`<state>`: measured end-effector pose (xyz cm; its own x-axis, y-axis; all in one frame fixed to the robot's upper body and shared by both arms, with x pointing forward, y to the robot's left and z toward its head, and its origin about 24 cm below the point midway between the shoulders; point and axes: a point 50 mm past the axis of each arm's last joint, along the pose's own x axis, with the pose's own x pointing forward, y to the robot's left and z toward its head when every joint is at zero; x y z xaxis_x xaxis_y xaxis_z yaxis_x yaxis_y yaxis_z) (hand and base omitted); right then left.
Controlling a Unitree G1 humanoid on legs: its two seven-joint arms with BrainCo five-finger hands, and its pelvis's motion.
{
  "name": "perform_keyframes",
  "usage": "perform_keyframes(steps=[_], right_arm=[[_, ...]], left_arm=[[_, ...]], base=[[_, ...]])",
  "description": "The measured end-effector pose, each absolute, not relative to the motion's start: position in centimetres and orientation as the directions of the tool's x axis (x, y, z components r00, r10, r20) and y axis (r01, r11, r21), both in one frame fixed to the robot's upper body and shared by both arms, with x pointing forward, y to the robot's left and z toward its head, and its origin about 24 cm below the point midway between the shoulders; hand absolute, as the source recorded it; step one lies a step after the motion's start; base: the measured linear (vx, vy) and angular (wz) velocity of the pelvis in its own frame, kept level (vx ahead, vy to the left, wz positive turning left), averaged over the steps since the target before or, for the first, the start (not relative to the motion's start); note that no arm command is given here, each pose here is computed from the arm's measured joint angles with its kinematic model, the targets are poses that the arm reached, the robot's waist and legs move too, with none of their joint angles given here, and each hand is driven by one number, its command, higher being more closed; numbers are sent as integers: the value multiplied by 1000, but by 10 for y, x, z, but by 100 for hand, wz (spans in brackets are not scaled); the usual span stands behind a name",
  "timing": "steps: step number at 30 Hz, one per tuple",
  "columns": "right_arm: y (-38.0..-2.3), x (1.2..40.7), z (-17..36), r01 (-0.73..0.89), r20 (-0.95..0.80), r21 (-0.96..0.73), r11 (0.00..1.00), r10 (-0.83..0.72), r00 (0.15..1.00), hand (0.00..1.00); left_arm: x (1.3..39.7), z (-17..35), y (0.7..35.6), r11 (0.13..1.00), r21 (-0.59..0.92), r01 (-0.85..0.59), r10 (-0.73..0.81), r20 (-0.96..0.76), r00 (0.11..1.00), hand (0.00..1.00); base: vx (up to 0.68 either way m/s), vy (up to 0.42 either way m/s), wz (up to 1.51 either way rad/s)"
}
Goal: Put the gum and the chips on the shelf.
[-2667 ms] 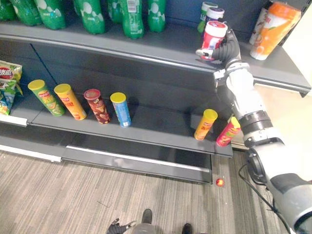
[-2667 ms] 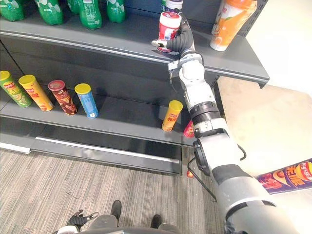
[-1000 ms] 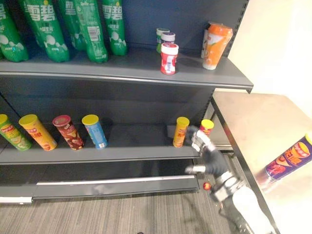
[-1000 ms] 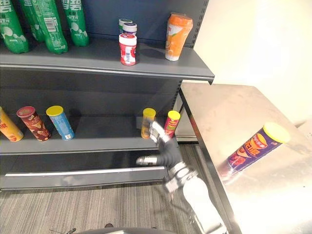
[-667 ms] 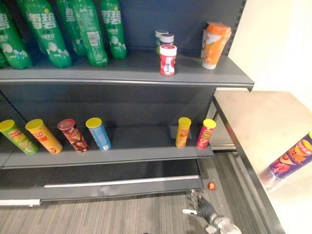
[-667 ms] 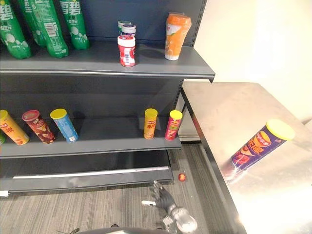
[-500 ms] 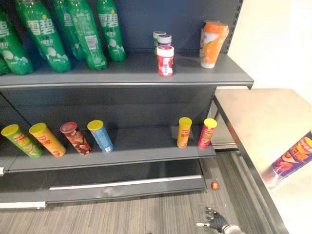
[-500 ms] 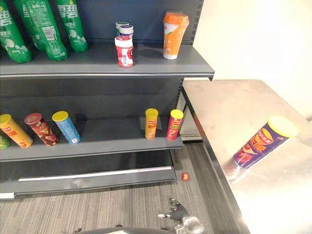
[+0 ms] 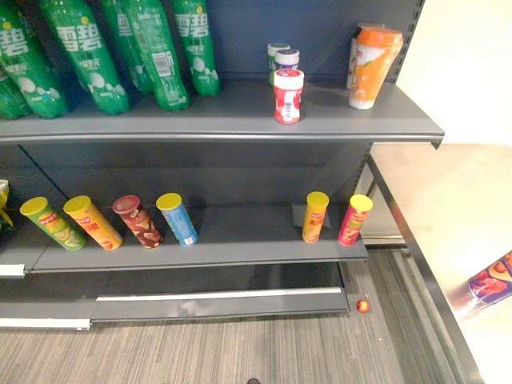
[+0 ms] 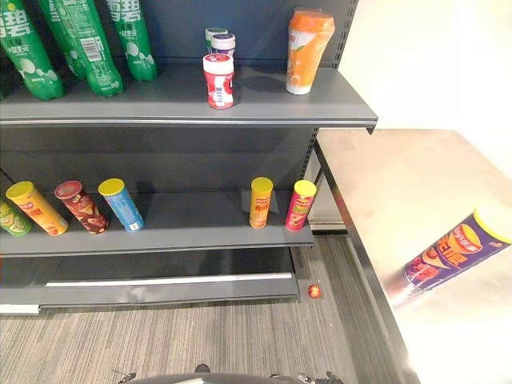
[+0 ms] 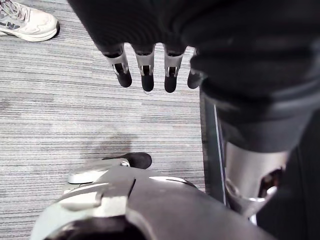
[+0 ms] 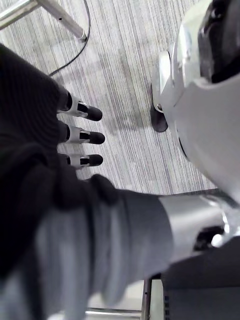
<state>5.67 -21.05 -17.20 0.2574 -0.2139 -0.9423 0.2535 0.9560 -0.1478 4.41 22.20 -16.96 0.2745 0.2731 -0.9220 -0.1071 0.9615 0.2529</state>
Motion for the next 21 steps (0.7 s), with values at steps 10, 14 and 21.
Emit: perform_keyframes(steps=[10, 14, 21], right_arm=[[-210, 53, -173, 315, -947, -133, 940, -215, 240, 0], [-205, 56, -172, 414, -937, -99, 905, -224, 267, 0], [-206, 45, -171, 498, -930, -107, 861, -264, 257, 0]], left_arm=[[49, -169, 224, 963, 245, -115, 268, -920, 287, 0], [56, -167, 226, 959, 245, -145, 278, -912, 300, 0], [59, -164, 233, 941, 239, -240, 308, -898, 314, 0]], base=[[20, 18, -14], [-46, 41, -84], [-32, -5, -167]])
